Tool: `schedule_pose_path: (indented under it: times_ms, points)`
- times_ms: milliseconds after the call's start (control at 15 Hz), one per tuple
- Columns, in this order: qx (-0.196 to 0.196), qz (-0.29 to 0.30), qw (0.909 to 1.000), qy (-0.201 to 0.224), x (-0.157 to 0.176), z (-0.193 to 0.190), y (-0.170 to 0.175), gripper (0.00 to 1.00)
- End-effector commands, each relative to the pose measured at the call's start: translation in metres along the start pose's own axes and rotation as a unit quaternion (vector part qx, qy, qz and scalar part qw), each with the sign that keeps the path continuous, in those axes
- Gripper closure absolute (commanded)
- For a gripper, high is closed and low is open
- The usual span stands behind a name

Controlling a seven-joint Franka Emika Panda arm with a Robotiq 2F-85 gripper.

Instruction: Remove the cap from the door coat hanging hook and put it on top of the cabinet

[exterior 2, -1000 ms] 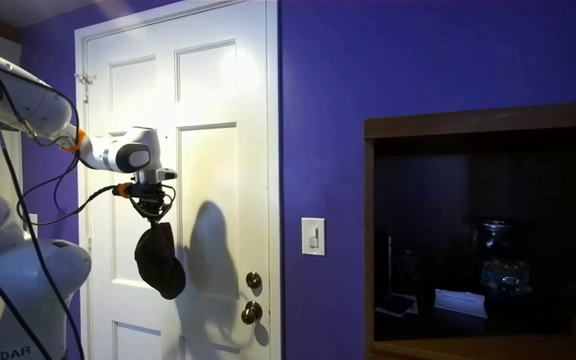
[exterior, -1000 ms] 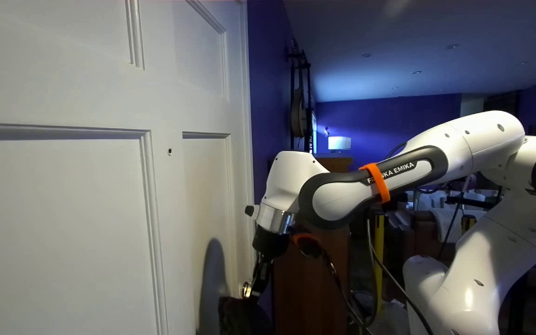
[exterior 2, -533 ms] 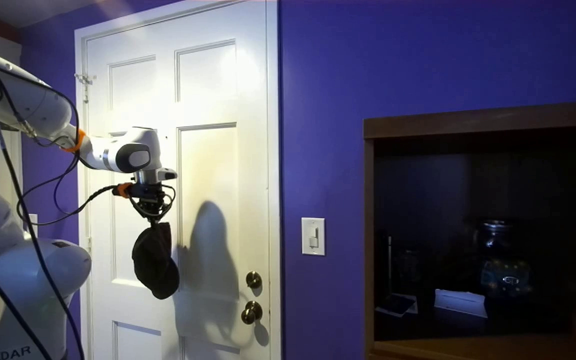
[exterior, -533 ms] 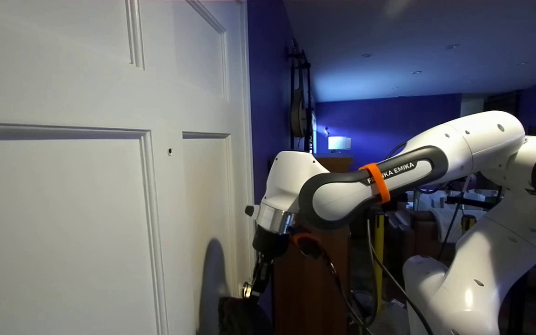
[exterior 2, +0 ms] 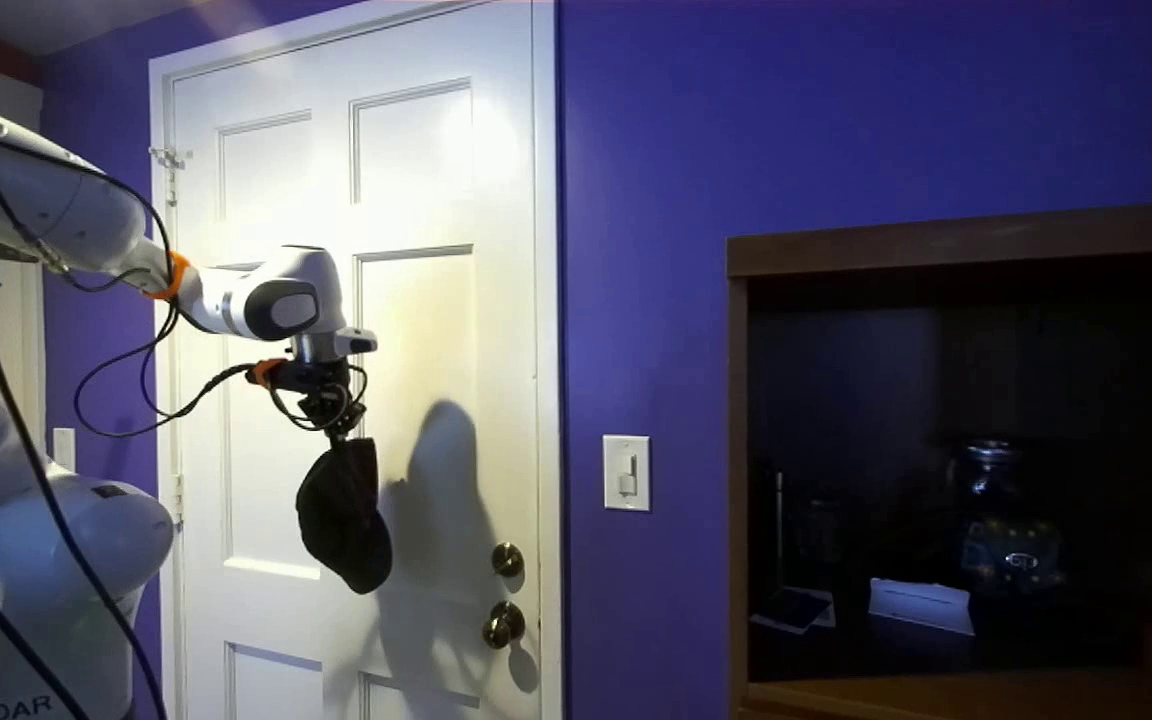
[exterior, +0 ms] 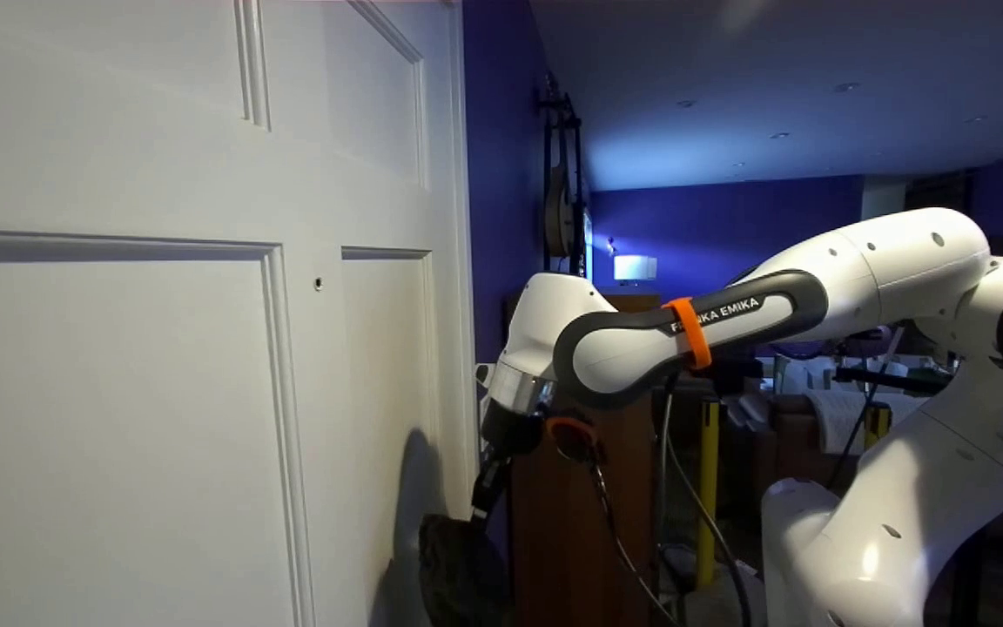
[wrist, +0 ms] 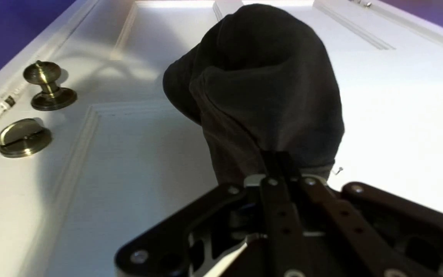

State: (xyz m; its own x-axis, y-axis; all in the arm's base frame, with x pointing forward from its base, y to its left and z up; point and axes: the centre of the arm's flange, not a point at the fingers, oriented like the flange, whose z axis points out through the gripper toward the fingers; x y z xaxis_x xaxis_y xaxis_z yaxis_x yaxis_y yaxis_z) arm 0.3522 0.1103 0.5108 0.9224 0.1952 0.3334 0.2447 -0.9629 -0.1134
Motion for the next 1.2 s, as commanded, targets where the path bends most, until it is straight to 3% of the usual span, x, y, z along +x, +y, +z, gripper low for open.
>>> schedule_pose_path:
  times_ms: [0, 267, 467, 533, 733, 1133]
  points:
    - [-0.037, 0.072, 0.9958, 0.043, -0.018, -0.036, 0.027, 0.99]
    - [-0.066, 0.143, 0.9829, 0.095, -0.038, -0.081, 0.058, 0.99]
    - [-0.097, 0.198, 0.9656, 0.138, -0.055, -0.110, 0.083, 0.99]
    - [-0.073, 0.166, 0.9766, 0.116, -0.032, -0.093, 0.073, 0.96]
    - [-0.086, 0.187, 0.9690, 0.138, -0.045, -0.108, 0.083, 0.96]
    - [-0.086, 0.190, 0.9684, 0.137, -0.047, -0.106, 0.083, 0.96]
